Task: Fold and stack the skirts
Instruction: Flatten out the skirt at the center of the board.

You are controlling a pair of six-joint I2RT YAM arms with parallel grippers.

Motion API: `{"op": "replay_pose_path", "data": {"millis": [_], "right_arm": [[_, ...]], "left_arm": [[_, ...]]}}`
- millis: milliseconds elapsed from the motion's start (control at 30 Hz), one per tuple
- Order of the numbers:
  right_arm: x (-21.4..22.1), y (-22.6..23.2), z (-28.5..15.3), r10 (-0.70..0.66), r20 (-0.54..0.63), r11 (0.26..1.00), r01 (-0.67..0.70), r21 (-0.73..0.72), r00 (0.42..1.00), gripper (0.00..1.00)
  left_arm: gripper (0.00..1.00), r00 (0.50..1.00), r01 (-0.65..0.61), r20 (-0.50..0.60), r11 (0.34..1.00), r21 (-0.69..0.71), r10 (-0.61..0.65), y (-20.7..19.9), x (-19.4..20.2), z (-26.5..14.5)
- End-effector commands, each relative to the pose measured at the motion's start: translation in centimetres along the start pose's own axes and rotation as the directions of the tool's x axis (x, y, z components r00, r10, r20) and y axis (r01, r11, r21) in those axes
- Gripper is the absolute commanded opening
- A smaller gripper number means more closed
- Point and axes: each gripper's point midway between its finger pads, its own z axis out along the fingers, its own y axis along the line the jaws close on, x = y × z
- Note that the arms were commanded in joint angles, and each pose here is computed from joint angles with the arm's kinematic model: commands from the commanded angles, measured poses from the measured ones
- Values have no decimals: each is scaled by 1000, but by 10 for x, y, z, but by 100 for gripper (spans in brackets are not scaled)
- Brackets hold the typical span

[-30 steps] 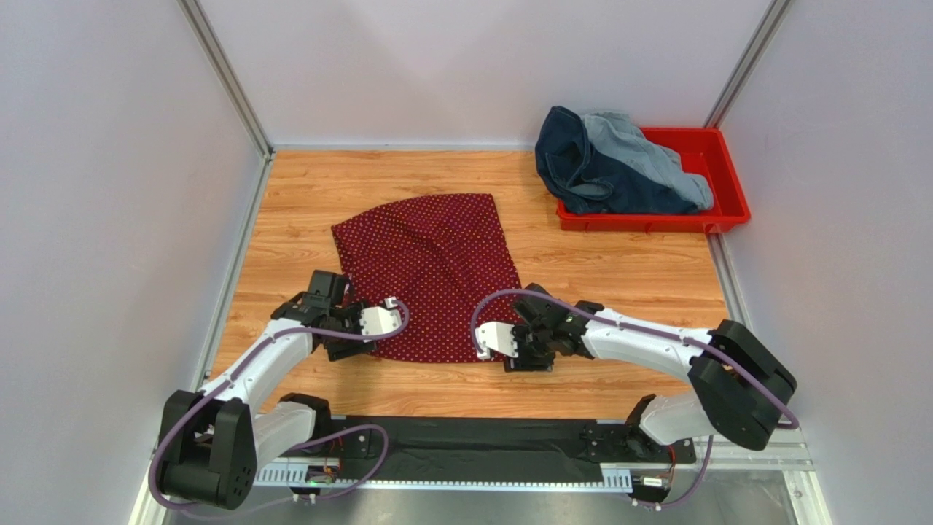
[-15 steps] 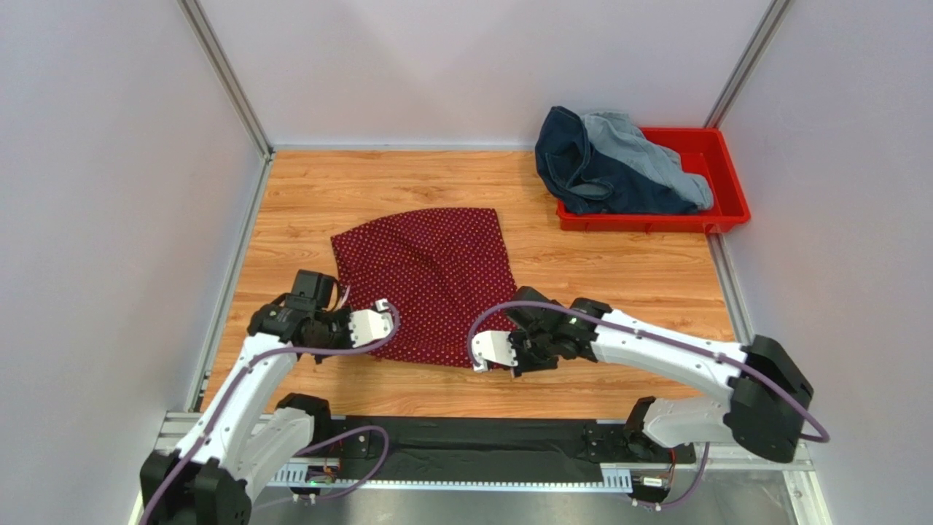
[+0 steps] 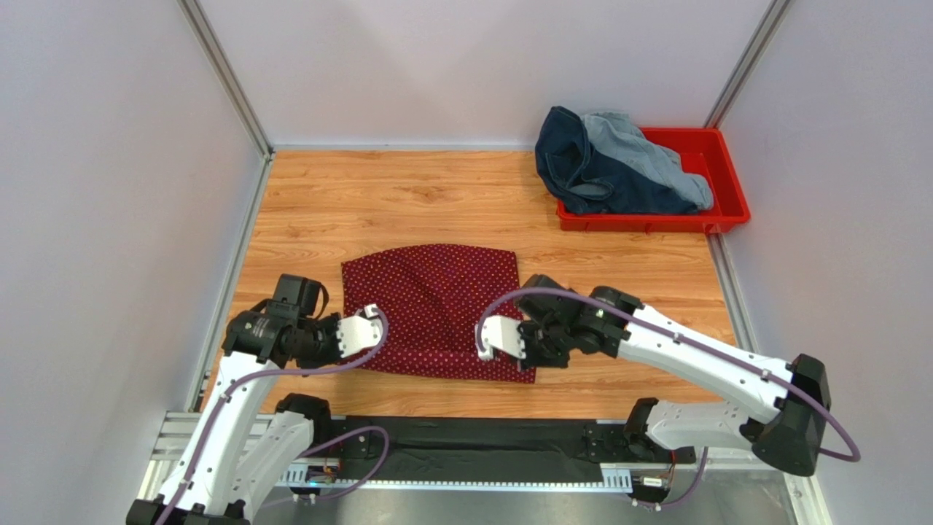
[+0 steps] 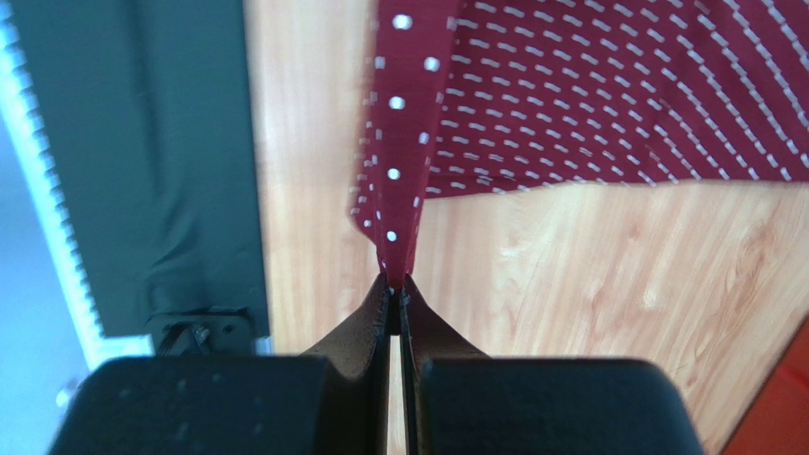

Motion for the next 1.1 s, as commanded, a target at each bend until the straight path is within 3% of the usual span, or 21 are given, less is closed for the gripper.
{"op": "replay_pose_path", "data": {"millis": [0, 133, 300, 567, 833, 1067], "right_arm": [[-20, -64, -6, 141, 96, 974, -156, 167, 985, 0], [-20, -136, -1, 263, 165, 927, -296, 228, 951, 0], [0, -204, 26, 317, 72, 897, -323, 300, 946, 0], [10, -256, 47, 405, 72, 865, -407, 294, 912, 0], [18, -274, 49, 462, 77, 830, -461, 313, 884, 0], [4, -273, 28, 474, 162, 805, -500, 318, 866, 0]], "left_arm": [[0, 998, 55, -10, 979, -196, -58, 55, -8, -4], [0, 982, 187, 36, 937, -296, -185, 121, -34, -2], [0, 965, 259, 48, 899, -353, -259, 179, -50, 8], [0, 935, 331, 2, 866, -375, -356, 242, -58, 35], [0, 916, 361, -33, 856, -369, -401, 258, -48, 54], [0, 926, 375, 90, 873, -312, -366, 246, -73, 35]]}}
